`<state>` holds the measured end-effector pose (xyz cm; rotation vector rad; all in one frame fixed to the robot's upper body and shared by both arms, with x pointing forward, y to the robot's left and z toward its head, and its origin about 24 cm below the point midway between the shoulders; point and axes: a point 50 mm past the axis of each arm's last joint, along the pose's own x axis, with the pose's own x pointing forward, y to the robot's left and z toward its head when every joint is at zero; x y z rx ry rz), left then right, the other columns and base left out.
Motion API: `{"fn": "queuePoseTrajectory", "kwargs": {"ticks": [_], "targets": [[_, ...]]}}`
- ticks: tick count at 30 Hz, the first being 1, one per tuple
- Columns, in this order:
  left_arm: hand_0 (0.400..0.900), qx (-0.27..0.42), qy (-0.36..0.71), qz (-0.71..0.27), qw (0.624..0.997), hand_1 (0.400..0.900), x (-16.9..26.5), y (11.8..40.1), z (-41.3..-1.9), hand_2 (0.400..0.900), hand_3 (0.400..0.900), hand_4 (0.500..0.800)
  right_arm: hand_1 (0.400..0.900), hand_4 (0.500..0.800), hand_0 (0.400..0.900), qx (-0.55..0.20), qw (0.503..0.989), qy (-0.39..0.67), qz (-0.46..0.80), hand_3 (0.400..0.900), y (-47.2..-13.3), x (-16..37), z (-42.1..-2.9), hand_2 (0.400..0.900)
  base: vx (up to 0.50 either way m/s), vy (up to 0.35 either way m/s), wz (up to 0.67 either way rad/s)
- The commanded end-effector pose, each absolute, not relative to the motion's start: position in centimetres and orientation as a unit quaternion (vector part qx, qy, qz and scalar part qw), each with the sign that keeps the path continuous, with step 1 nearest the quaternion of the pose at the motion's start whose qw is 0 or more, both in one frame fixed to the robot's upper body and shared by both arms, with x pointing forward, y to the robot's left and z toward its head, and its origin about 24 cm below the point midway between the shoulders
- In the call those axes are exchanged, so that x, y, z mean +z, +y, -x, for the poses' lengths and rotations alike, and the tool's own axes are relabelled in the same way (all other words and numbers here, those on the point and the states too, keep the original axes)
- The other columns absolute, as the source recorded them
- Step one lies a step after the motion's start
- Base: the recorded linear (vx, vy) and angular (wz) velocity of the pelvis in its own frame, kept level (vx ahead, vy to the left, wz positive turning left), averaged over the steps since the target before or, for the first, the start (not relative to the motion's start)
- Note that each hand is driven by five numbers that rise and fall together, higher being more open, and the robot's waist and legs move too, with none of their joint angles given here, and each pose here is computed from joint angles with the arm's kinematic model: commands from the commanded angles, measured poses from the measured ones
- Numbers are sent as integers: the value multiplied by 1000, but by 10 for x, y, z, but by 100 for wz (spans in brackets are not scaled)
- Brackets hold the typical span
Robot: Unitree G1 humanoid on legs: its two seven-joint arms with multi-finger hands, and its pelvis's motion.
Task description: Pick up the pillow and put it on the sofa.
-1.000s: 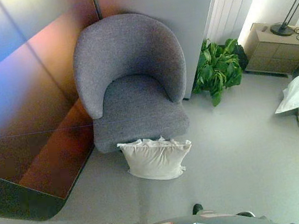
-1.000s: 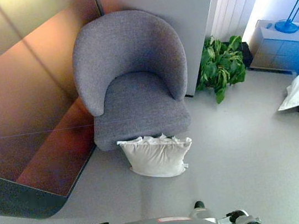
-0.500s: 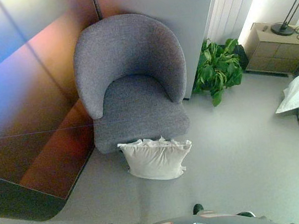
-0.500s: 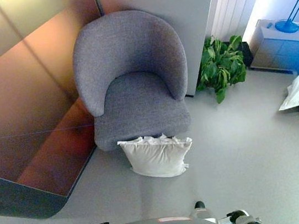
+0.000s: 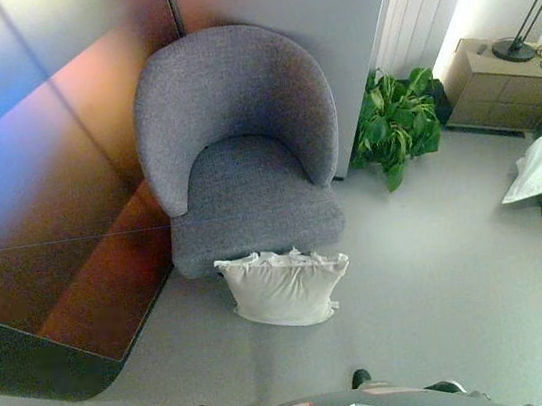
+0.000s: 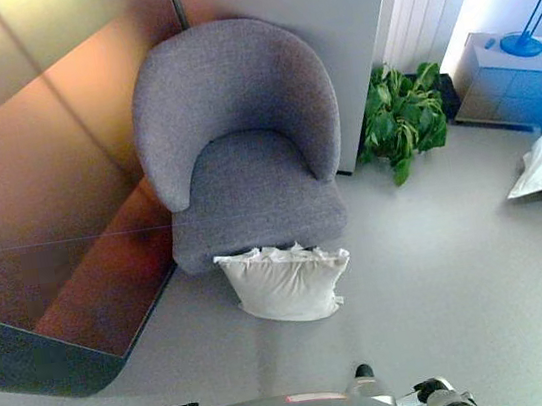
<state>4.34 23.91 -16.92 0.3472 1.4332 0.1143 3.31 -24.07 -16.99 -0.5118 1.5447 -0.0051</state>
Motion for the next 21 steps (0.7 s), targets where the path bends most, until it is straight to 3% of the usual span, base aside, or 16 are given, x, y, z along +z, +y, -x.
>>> {"fn": "queuePoseTrajectory", "kwargs": {"ticks": [1,11,21], "targets": [[900,56,647,-173,740,900,-166,245,-61,900,900,800,900,800,900,6,700,664,262,900,-243,-166,-65,900,41,-66,-2],[900,68,634,-129,759,900,-169,227,-68,900,900,800,900,800,900,9,715,632,297,900,-259,-156,-92,900,19,-21,-20],[900,88,659,-103,740,900,-174,225,-36,900,900,800,900,800,900,19,727,615,306,900,-257,-157,-93,900,441,208,-30]]}}
